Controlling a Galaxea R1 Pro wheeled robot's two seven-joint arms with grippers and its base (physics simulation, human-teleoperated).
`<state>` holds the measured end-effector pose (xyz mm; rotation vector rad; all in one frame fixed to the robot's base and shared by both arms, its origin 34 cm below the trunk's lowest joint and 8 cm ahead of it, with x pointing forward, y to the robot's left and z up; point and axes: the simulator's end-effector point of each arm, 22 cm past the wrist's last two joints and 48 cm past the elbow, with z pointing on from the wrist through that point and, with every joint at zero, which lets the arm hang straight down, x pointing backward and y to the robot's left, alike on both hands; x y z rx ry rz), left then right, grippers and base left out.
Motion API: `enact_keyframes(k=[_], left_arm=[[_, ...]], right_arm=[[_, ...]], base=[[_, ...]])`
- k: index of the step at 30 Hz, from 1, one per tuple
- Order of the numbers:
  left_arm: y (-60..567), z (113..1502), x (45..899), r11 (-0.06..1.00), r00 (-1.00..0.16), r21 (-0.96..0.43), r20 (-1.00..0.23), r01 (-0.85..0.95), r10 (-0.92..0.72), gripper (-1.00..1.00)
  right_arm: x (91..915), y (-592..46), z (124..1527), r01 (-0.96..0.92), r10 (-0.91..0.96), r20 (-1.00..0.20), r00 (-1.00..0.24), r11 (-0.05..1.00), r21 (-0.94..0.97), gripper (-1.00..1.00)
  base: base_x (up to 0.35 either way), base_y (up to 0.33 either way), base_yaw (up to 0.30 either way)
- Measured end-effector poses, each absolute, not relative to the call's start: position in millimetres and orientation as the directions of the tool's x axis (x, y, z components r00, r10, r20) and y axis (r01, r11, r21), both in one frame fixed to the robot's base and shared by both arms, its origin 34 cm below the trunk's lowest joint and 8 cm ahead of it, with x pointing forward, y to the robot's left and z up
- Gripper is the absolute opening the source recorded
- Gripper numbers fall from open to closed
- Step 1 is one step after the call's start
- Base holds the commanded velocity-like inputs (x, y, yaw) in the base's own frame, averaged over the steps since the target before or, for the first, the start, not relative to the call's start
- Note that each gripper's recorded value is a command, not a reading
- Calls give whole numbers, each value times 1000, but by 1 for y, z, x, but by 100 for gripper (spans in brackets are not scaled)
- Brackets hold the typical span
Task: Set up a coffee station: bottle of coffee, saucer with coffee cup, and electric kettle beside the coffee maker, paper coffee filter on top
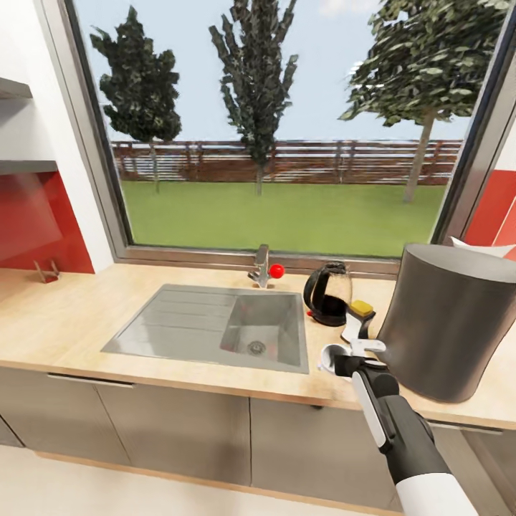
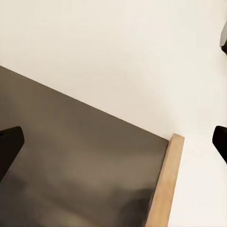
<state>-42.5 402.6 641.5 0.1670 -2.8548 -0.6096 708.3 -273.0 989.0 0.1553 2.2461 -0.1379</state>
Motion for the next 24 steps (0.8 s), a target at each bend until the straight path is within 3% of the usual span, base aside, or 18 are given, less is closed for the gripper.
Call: enact_keyframes(k=[17,24], left_arm=[[403,640,-40,908,-971,413,182,-68,-155,100],[404,640,-39,908,-972,414,178,-69,-155,100]], right_arm=[[708,-272,993,159,66,-782,-620,986,-43,-100],[708,-272,994,159,66,-783,-619,986,-43,-100]], base=[[5,0,-270],[130,119,-289]])
